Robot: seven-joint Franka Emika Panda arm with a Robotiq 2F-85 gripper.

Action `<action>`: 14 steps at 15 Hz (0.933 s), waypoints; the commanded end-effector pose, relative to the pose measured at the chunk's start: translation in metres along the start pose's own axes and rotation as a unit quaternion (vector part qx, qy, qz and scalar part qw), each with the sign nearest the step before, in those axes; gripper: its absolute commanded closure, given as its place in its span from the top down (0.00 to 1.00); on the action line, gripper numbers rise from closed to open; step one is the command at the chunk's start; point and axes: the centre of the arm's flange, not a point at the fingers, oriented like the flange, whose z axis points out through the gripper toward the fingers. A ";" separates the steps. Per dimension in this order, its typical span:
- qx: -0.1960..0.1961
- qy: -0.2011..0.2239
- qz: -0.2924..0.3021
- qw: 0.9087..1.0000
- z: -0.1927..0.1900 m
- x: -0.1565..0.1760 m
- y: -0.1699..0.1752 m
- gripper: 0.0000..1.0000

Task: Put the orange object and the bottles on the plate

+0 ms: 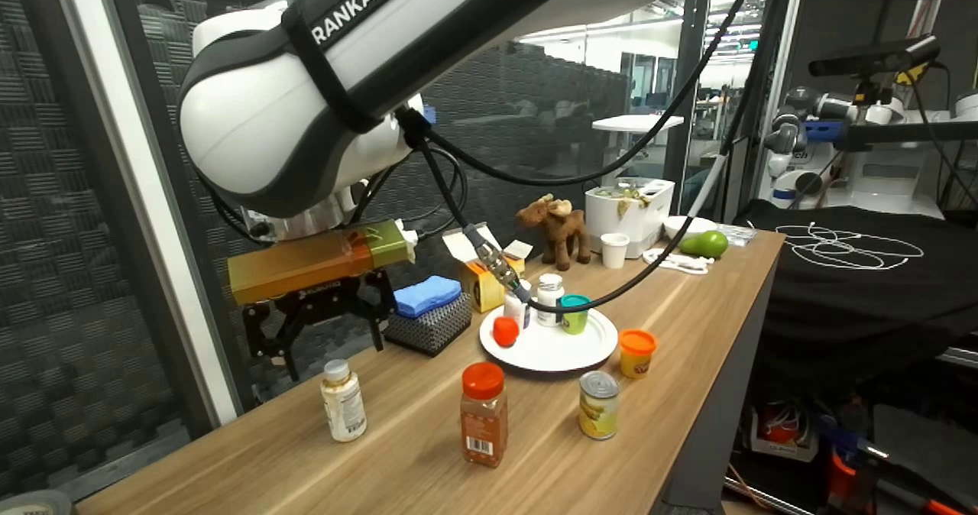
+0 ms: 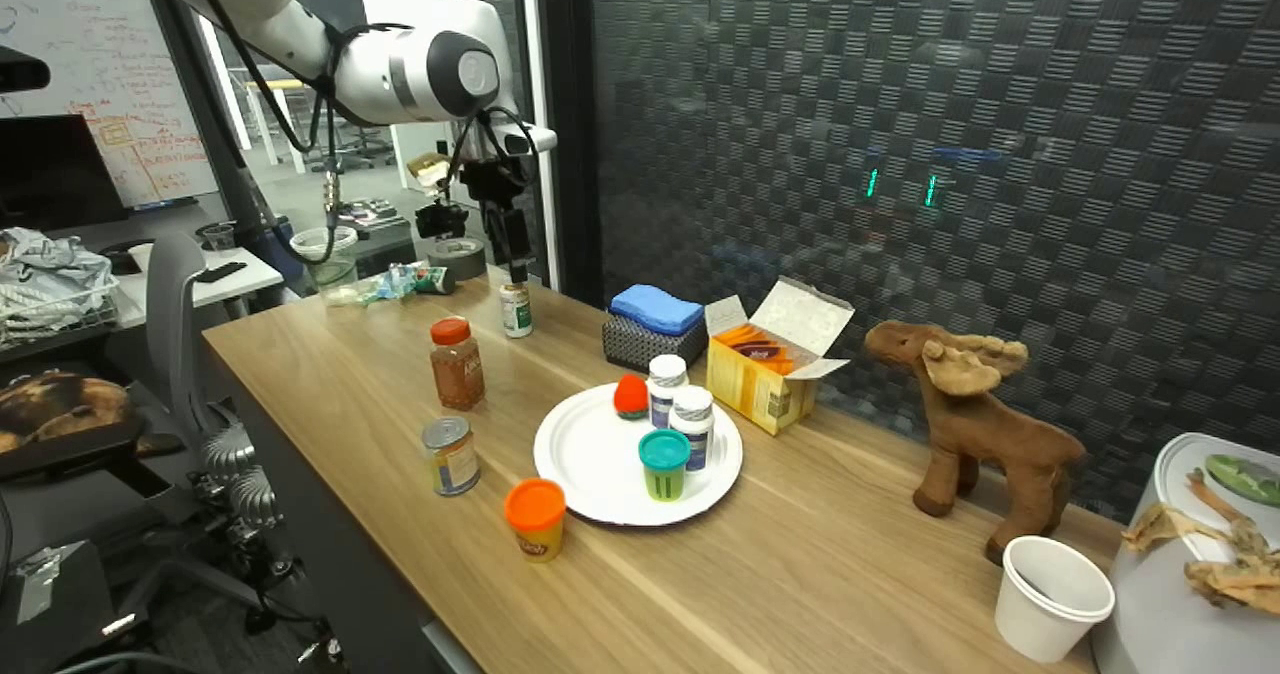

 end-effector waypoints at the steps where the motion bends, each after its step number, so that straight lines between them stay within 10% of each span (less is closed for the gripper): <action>1: -0.002 0.000 0.006 1.000 -0.001 0.010 -0.011 1.00; 10: -0.005 -0.001 0.002 1.000 0.009 0.008 -0.016 0.26; 14: -0.002 0.008 0.002 1.000 0.002 0.005 -0.013 0.12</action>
